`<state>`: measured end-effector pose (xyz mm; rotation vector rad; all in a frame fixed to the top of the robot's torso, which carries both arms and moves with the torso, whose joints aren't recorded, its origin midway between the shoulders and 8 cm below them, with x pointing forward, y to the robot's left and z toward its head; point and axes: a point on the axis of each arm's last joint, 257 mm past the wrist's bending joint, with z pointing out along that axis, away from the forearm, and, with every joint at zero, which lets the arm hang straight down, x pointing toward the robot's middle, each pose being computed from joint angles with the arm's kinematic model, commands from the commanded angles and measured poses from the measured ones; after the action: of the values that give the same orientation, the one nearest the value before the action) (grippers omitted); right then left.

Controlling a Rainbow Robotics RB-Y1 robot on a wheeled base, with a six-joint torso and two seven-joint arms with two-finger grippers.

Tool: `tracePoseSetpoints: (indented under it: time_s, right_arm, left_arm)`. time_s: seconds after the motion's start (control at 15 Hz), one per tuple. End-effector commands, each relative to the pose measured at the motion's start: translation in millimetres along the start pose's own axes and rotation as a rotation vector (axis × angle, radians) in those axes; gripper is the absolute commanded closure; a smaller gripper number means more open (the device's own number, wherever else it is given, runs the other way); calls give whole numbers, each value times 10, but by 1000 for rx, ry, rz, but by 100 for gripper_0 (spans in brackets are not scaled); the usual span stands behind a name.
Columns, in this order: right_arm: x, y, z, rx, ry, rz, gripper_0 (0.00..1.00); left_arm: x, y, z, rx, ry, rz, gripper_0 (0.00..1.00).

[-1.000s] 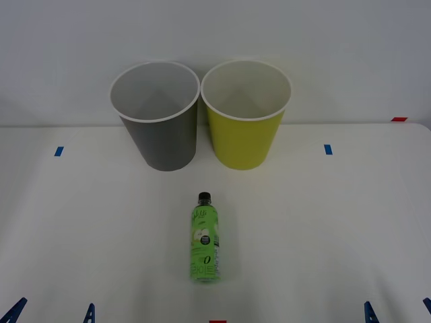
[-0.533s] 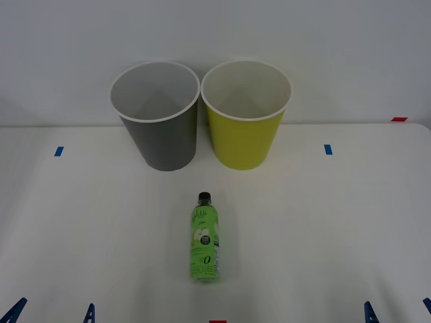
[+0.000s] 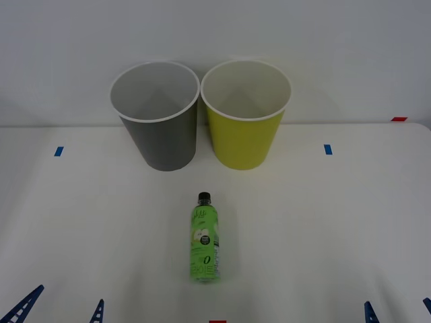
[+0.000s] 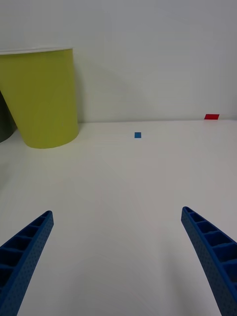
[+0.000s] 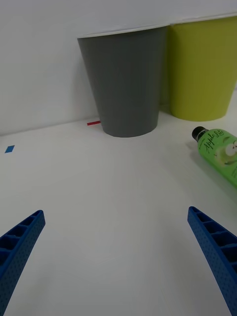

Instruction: Put cans in the gray bin and PET bottles in the light green bin.

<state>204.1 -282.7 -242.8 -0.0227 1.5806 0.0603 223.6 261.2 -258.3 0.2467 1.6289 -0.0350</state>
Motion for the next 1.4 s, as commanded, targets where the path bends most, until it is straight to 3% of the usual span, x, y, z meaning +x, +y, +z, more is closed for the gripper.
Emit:
tracePoseSetpoints:
  time_s: [0.07, 0.2, 0.33, 1.0, 1.2, 1.33, 1.4]
  right_arm:
    - [0, 0, 0, 0, 0, 0, 10]
    - [0, 0, 0, 0, 0, 0, 11]
    - [0, 0, 0, 0, 0, 0, 10]
    - [0, 0, 0, 0, 0, 0, 10]
    - [0, 0, 0, 0, 0, 0, 10]
    - [0, 0, 0, 0, 0, 0, 10]
    - [0, 0, 0, 0, 0, 0, 10]
  left_arm:
    - [-61, -98, 241, 77, 25, 6, 0]
    - [-143, -140, 328, 111, 53, 16, 0]
    - [-212, -73, 406, 142, 88, 71, 0]
    - [-505, 107, 811, 200, 278, 202, 0]
    - [-593, 73, 904, 245, 275, 213, 0]
    - [-543, -11, 910, 296, 334, 223, 0]
    - [-534, -74, 910, 320, 366, 202, 0]
